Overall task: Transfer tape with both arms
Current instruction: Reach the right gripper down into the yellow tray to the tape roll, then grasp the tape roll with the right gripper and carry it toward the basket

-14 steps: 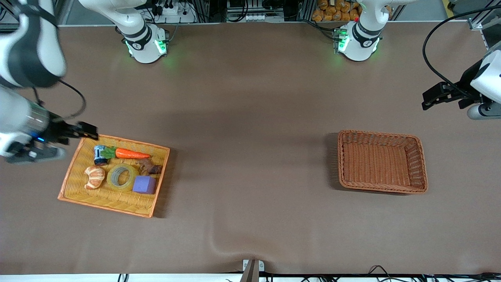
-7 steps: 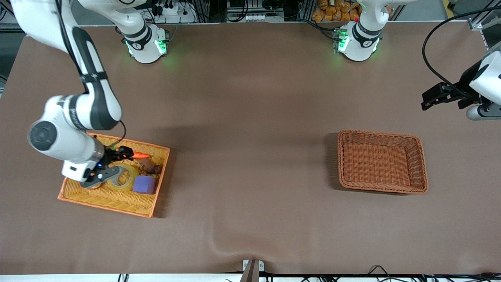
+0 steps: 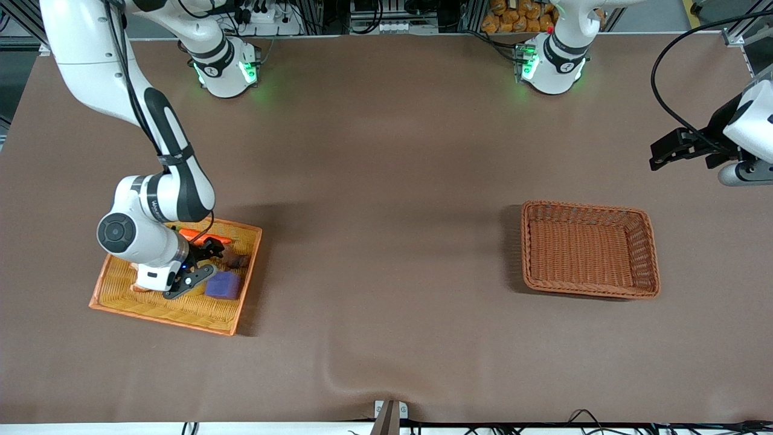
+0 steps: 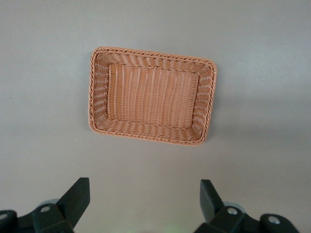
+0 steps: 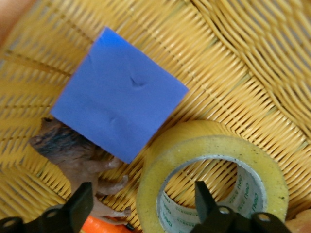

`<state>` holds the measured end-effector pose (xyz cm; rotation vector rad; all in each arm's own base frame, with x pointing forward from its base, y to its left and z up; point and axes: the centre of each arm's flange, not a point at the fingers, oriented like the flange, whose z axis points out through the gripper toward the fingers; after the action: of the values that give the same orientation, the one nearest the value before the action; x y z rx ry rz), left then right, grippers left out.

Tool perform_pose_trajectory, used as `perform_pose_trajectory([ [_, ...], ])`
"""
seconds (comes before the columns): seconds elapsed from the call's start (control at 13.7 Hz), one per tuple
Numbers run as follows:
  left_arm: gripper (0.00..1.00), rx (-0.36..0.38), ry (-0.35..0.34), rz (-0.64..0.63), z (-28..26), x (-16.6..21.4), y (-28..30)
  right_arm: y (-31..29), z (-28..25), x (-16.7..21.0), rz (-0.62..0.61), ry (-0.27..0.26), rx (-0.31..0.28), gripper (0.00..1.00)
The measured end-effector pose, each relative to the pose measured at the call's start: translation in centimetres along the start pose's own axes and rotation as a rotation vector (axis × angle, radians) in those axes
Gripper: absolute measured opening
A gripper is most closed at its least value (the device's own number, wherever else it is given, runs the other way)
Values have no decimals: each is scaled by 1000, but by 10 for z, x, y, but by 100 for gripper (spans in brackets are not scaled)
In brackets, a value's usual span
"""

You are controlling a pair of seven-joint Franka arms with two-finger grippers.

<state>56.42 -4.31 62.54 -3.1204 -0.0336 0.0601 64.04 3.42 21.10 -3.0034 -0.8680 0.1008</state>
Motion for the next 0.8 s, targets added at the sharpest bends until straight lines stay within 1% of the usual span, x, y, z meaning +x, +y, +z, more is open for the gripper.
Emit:
perform_pose_trajectory([
  [0.07, 100, 0, 0, 0, 0, 0, 0, 4, 1, -2, 20, 7, 15, 73],
  [0.15, 100, 0, -1, 0, 1, 0, 0, 7, 1, -4, 37, 14, 28, 63],
  [0.22, 100, 0, -2, 0, 1, 0, 0, 9, 1, -5, 50, 17, 39, 50],
  [0.29, 100, 0, -2, 0, 1, 0, 0, 10, 0, -6, 58, 9, 53, 37],
  [0.37, 100, 0, -3, 0, 1, 0, 0, 12, -5, -6, 61, -9, 70, 28],
  [0.44, 100, 0, -3, 0, 1, 0, 0, 15, -15, -5, 62, -38, 95, 22],
  [0.59, 100, 0, -4, 0, 2, 0, 0, 17, -60, 2, 52, -85, 146, 22],
  [0.66, 100, 0, -4, 0, 2, 0, 0, 16, -91, 8, 41, -96, 163, 22],
  [0.8, 100, 0, -4, 0, 2, 0, 0, 5, -157, 20, 43, -97, 182, 22],
])
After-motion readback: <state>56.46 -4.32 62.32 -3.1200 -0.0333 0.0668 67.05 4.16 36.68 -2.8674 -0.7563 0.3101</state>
